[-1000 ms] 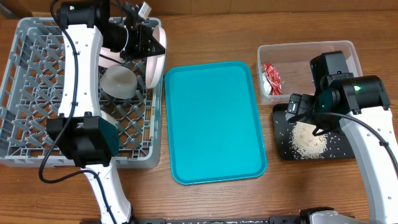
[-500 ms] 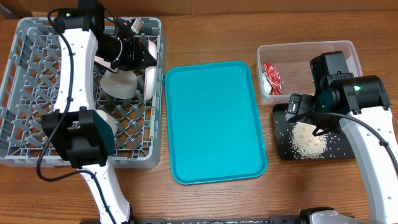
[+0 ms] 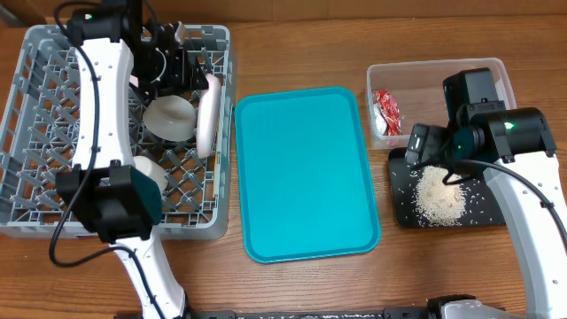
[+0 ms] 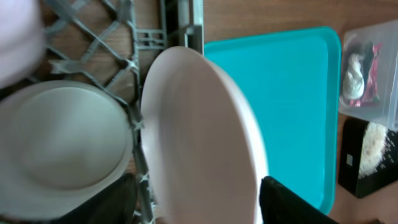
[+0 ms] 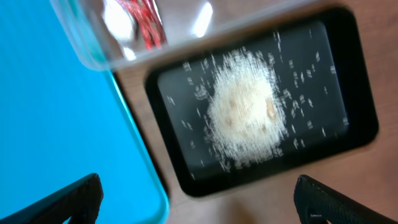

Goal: Sort waste into correct bins and load items into the dishwasher

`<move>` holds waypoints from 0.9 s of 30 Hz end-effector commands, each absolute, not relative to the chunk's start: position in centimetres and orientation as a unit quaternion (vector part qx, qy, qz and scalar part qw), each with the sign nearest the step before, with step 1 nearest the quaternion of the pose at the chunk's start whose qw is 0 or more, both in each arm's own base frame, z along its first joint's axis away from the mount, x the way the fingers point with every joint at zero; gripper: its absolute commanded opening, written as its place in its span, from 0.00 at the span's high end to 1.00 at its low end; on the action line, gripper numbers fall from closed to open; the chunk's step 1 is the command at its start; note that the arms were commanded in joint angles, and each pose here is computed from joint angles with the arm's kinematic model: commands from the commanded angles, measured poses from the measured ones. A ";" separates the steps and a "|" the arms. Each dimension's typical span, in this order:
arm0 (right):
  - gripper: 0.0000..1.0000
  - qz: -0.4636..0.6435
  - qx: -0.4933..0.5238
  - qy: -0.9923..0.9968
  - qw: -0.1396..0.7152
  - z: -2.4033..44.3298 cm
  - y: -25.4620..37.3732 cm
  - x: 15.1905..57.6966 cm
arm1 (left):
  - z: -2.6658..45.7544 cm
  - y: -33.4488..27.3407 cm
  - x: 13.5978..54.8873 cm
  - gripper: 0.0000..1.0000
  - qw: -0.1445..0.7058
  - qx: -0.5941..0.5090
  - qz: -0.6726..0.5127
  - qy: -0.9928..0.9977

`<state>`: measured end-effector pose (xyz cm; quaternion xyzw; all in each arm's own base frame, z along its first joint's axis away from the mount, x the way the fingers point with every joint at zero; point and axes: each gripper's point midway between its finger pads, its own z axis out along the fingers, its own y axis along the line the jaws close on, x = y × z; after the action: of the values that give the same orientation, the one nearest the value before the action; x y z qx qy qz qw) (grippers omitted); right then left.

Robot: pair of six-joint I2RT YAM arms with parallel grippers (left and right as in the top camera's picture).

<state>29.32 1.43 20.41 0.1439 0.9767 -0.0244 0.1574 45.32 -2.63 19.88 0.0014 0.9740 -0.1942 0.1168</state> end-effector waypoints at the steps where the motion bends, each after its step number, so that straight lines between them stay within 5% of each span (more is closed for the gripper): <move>1: 0.00 -0.019 0.149 0.968 0.202 21.8 1.3 31.1 | 25.4 -1.4 44.6 0.34 0.189 0.001 -0.154 0.970; 2: 0.00 -0.015 0.149 0.965 0.216 22.0 1.4 31.8 | 26.1 -1.3 44.3 0.33 0.196 0.001 -0.148 0.969; 4: 0.00 -0.001 0.150 0.957 0.250 22.8 1.8 33.4 | 27.1 -0.8 43.8 0.14 0.207 -0.008 -0.134 0.969; 13: 0.00 0.087 0.084 0.908 0.402 28.0 4.9 40.1 | 27.6 4.3 40.4 0.09 0.177 -0.181 -0.006 0.967; 27: 0.00 0.055 0.036 0.960 0.272 23.1 4.7 35.5 | 25.0 0.9 36.9 0.00 0.082 -0.134 -0.080 0.984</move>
<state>35.69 4.77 22.60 0.0443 0.9595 0.0557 0.2725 38.00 1.55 25.05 -0.1396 0.9838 -0.0630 0.0934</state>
